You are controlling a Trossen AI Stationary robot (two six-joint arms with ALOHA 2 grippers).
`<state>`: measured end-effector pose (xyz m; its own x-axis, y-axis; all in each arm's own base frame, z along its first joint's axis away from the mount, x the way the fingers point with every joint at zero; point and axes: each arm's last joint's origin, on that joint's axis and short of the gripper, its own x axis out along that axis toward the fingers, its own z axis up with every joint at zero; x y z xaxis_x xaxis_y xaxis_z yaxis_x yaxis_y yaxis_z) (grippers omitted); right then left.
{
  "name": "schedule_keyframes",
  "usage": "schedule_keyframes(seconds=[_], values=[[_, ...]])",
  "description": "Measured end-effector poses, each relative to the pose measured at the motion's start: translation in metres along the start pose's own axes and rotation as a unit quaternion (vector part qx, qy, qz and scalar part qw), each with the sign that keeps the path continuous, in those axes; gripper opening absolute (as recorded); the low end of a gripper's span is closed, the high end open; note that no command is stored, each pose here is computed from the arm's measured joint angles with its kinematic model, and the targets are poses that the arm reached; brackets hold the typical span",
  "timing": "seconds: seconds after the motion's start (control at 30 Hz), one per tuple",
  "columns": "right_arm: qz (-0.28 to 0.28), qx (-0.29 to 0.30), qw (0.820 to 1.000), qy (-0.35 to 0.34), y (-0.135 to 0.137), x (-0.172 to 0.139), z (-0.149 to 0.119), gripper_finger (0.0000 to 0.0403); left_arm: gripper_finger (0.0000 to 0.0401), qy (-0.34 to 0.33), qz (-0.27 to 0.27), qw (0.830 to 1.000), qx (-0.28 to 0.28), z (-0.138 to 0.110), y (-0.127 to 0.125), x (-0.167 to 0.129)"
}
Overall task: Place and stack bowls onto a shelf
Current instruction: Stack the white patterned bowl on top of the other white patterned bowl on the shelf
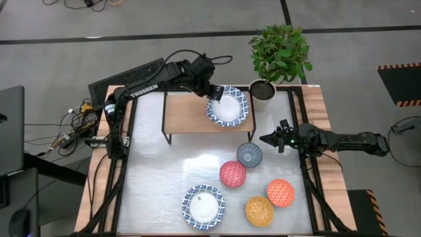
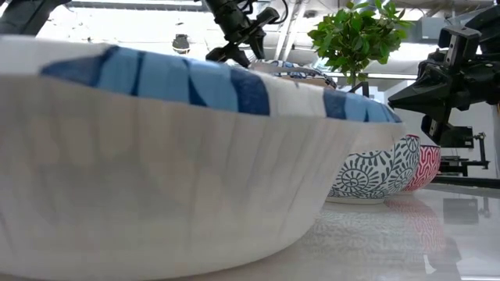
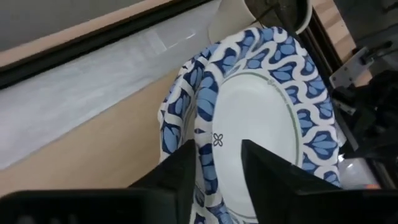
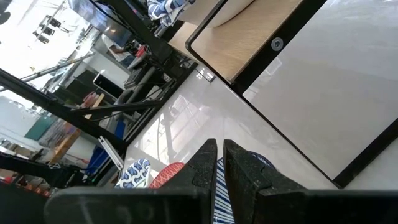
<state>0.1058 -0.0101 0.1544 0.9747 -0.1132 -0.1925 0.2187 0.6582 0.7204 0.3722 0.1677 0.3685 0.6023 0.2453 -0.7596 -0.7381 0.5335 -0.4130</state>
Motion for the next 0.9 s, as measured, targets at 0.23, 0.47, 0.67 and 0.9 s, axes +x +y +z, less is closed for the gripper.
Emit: schedule_keyframes(seconds=[0.23, 0.47, 0.67, 0.9], values=[[0.0, 0.0, 1.0, 0.0, 0.0, 0.0, 0.0, 0.0057, 0.0162, -0.01, 0.034, 0.998, 0.044, 0.003, 0.007, 0.0], [0.001, 0.002, 1.0, 0.0, 0.0, 0.0, 0.0, 0.0057, 0.017, 0.056, 0.007, 0.996, 0.074, -0.005, 0.012, -0.008], [0.0, 0.004, 1.0, 0.0, 0.0, 0.0, 0.0, 0.0057, 0.0169, 0.171, -0.031, 0.974, 0.145, -0.047, -0.009, -0.046], [0.0, 0.004, 1.0, 0.0, 0.0, 0.0, 0.0, 0.0057, 0.0168, 0.206, 0.019, 0.946, 0.248, -0.131, -0.066, -0.074]])
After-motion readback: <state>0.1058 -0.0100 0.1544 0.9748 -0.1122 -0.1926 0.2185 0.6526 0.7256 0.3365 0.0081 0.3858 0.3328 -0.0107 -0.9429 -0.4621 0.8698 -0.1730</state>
